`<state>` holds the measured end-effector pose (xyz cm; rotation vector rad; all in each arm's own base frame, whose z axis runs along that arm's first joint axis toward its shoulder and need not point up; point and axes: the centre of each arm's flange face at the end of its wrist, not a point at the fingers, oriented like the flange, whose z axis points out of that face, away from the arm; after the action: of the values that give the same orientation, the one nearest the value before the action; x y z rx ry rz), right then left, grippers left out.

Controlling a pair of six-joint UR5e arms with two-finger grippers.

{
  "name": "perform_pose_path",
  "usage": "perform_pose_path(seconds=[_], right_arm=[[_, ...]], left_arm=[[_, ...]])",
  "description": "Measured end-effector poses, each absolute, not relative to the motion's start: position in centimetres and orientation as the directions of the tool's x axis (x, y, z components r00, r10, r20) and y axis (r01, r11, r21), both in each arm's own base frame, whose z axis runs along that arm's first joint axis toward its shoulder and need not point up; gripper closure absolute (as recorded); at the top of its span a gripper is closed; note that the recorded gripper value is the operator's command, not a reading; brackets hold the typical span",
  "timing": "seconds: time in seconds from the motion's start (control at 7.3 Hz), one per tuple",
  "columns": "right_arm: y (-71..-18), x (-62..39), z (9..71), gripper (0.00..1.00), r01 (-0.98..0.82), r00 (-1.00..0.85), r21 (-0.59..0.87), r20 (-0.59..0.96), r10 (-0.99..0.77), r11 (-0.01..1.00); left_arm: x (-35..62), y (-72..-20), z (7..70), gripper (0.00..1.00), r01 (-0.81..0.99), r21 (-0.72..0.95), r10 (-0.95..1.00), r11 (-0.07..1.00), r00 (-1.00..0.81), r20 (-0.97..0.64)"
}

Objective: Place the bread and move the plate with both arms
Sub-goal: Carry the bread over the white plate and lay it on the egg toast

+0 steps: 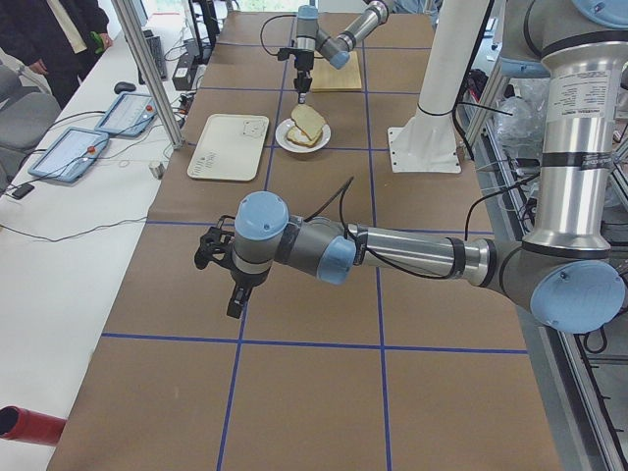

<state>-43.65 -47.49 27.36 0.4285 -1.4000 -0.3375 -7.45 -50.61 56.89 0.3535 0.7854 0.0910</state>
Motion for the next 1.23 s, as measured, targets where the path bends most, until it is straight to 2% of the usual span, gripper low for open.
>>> perform_pose_path(seconds=[0.55,0.82,0.96,1.1,1.23], right_arm=[[-49.0,-46.3,28.9,0.99,-0.049,0.211,0.489,0.858,-0.469,0.871],[-49.3,-47.0,29.9,0.71,-0.054,0.237,0.484,0.856,-0.459,0.874],[-49.6,-47.2,30.4,0.30,-0.061,0.253,0.480,0.856,-0.452,0.875],[-49.8,-47.4,30.8,0.00,-0.067,0.265,0.478,0.855,-0.446,0.876],[-50.0,-47.5,31.0,0.00,-0.078,0.277,0.476,0.855,-0.439,0.876]], left_arm=[[-7.5,-50.6,57.0,0.02,0.051,0.344,0.209,0.938,0.706,-0.676],[-7.5,-50.6,56.9,0.02,0.051,0.345,0.210,0.937,0.707,-0.676],[-7.5,-50.7,56.8,0.02,0.050,0.345,0.211,0.937,0.706,-0.676],[-7.5,-50.7,56.8,0.02,0.050,0.346,0.211,0.937,0.707,-0.675],[-7.4,-50.7,56.8,0.02,0.050,0.346,0.212,0.937,0.706,-0.676]])
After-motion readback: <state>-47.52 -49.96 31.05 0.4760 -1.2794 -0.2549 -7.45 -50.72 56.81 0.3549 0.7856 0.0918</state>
